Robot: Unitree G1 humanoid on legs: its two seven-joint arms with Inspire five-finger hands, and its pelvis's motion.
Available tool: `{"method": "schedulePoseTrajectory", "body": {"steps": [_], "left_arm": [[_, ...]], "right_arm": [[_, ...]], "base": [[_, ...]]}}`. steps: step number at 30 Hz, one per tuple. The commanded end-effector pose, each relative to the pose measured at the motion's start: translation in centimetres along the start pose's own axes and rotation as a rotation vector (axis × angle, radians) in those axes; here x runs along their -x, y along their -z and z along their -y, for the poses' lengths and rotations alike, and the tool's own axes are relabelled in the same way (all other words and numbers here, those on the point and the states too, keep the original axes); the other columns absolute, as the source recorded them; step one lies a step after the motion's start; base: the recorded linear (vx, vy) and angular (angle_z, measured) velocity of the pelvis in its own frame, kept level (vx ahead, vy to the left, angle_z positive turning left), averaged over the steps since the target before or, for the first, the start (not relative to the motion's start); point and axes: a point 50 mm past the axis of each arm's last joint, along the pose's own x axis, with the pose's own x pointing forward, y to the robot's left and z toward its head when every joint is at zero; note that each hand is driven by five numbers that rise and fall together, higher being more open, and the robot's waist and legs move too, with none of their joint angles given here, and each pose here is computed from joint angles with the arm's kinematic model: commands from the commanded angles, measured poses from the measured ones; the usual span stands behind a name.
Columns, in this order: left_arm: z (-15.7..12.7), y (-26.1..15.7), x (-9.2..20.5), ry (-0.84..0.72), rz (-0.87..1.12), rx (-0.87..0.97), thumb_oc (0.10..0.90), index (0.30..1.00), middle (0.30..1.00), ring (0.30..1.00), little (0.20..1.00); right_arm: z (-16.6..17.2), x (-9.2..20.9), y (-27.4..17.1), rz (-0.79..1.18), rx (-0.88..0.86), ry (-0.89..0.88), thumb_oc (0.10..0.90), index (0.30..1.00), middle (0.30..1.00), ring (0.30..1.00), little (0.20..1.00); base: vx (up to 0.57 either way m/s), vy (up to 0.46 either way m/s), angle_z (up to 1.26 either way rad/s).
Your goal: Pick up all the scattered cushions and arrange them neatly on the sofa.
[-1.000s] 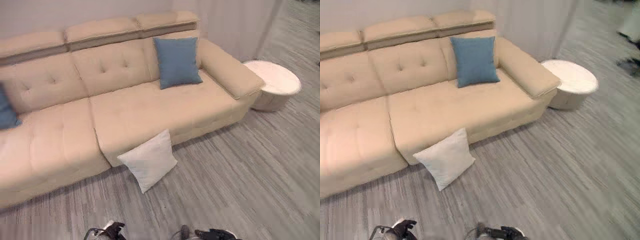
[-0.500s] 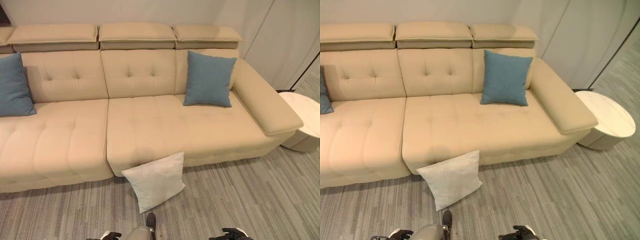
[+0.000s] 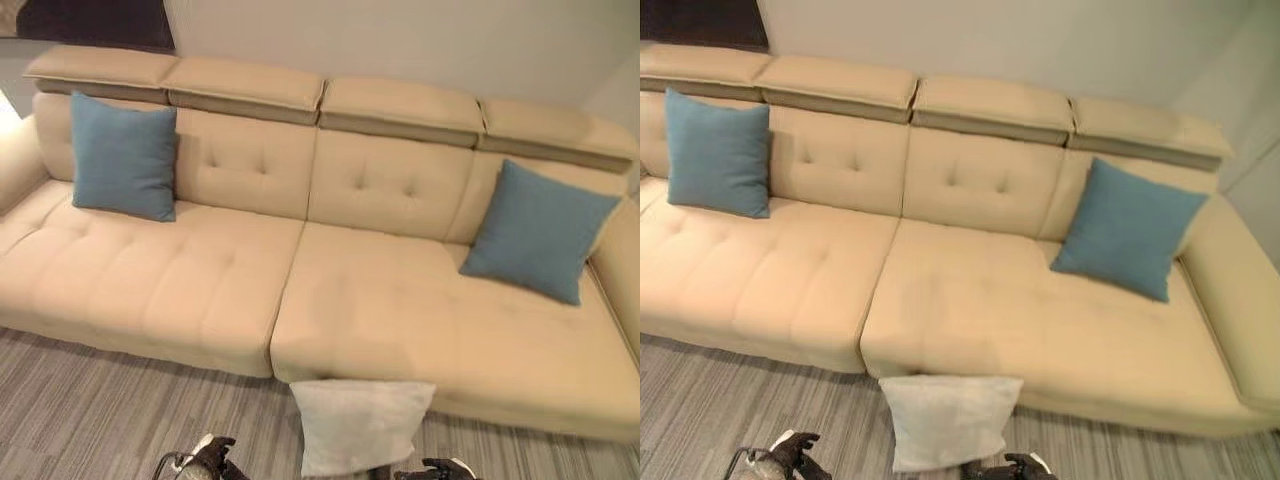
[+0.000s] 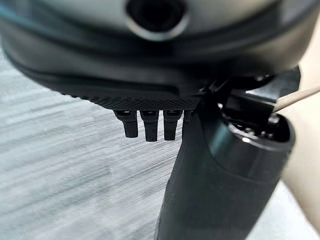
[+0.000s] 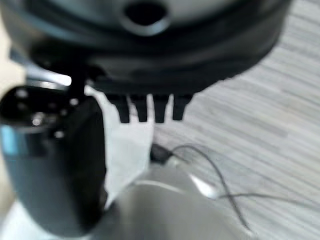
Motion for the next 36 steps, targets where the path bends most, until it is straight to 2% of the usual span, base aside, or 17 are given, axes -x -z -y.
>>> {"method": "schedulePoseTrajectory", "body": {"steps": [1,5,11,13,17,21,23,34,35,36], "left_arm": [[-0.4,-2.2,-0.3,-0.021,0.052,0.127,0.8,0.9,0.9,0.9,0.9],[-0.6,-1.7,-0.2,-0.018,0.036,0.332,0.8,0.9,0.9,0.9,0.9],[-1.7,-2.3,-0.3,-0.049,0.059,0.435,0.8,0.9,0.9,0.9,0.9],[-2.3,-3.4,-0.4,-0.06,0.09,0.452,0.8,0.9,0.9,0.9,0.9],[-4.1,-7.3,-0.4,-0.089,0.208,0.533,0.8,0.9,0.9,0.9,0.9],[-4.1,-7.3,-0.4,-0.089,0.208,0.533,0.8,0.9,0.9,0.9,0.9],[-5.9,-9.9,-0.1,-0.121,0.288,0.589,0.8,0.9,0.9,0.9,0.9],[-5.9,-10.0,-0.1,-0.121,0.289,0.589,0.8,0.9,0.9,0.9,0.9],[-6.4,-10.6,0.0,-0.131,0.311,0.608,0.8,0.9,0.9,0.9,0.9],[-8.1,-12.1,0.4,-0.166,0.357,0.634,0.8,0.9,0.9,0.9,0.9]], "right_arm": [[3.9,0.6,2.4,-0.099,0.001,0.12,0.8,0.9,0.9,0.9,0.9],[6.2,1.3,4.3,-0.151,-0.077,0.199,0.8,0.9,0.9,0.9,0.9],[8.6,2.6,7.2,-0.235,-0.188,0.29,0.8,0.9,0.9,0.9,0.9],[8.8,2.4,6.6,-0.214,-0.218,0.3,0.8,0.9,0.9,0.9,0.9],[8.5,1.4,2.5,-0.101,-0.216,0.293,0.8,0.9,0.9,0.9,0.9],[8.5,1.4,2.5,-0.101,-0.216,0.293,0.8,0.9,0.9,0.9,0.9],[10.0,1.3,-0.2,-0.018,-0.246,0.337,0.8,0.9,0.9,0.9,0.9],[10.0,1.3,-0.3,-0.017,-0.246,0.337,0.8,0.9,0.9,0.9,0.9],[10.5,1.4,-0.9,0.003,-0.265,0.354,0.8,0.9,0.9,0.9,0.9],[12.9,2.1,-1.4,0.02,-0.283,0.441,0.8,0.9,0.9,0.9,0.9]], "base": [[0.11,-0.166,0.26],[0.04,-0.154,0.22],[-0.04,-0.067,0.15],[-0.15,-0.013,-0.04],[-0.19,0.018,-0.03],[-0.06,0.008,-0.04],[-0.25,0.051,-0.03],[-0.02,0.006,-0.02],[-0.24,0.104,-0.01],[-0.31,0.136,0.0]]}}
